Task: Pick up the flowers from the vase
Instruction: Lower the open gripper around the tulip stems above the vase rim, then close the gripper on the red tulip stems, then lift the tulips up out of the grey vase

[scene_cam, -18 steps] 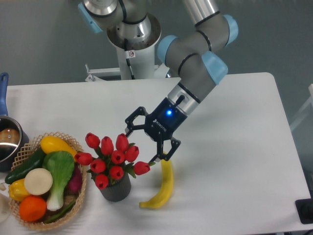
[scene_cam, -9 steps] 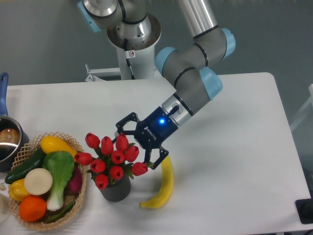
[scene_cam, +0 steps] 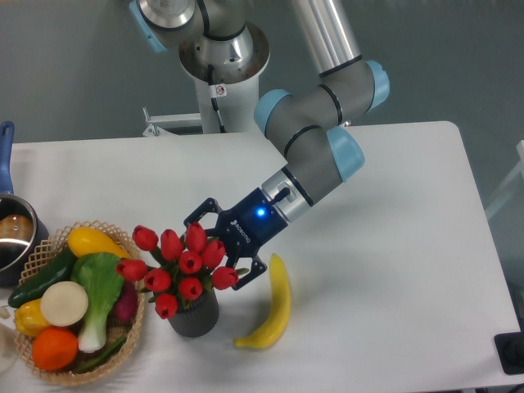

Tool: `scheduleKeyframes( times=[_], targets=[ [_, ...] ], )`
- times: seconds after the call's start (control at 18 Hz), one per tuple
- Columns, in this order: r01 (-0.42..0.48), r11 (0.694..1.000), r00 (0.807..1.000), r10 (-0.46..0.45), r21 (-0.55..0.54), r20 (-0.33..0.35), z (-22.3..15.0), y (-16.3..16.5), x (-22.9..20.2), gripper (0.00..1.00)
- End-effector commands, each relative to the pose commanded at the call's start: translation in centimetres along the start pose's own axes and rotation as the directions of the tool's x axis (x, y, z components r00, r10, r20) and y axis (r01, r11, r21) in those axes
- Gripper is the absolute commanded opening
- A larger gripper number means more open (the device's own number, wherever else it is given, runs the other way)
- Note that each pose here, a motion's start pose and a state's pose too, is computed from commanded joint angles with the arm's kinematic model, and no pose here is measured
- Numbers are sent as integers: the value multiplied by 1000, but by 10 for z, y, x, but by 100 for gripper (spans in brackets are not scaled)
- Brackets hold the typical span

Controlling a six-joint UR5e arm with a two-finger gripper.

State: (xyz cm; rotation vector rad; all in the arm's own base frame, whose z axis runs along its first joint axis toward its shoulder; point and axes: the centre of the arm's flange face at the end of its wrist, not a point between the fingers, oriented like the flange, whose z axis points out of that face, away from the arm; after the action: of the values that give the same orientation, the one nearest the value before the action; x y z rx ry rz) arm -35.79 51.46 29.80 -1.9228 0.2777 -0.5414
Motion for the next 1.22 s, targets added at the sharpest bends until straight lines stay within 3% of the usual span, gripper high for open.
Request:
scheduleKeyframes(
  times=[0.5,0.83,1.22],
  targets=[
    [24,999,1000,-24,49,-7,-8,-9,2,0],
    [53,992,999,-52,117,-16,-27,-50,25,0],
    [48,988,998,-52,150,21,-58,-80,19,0]
  ],
)
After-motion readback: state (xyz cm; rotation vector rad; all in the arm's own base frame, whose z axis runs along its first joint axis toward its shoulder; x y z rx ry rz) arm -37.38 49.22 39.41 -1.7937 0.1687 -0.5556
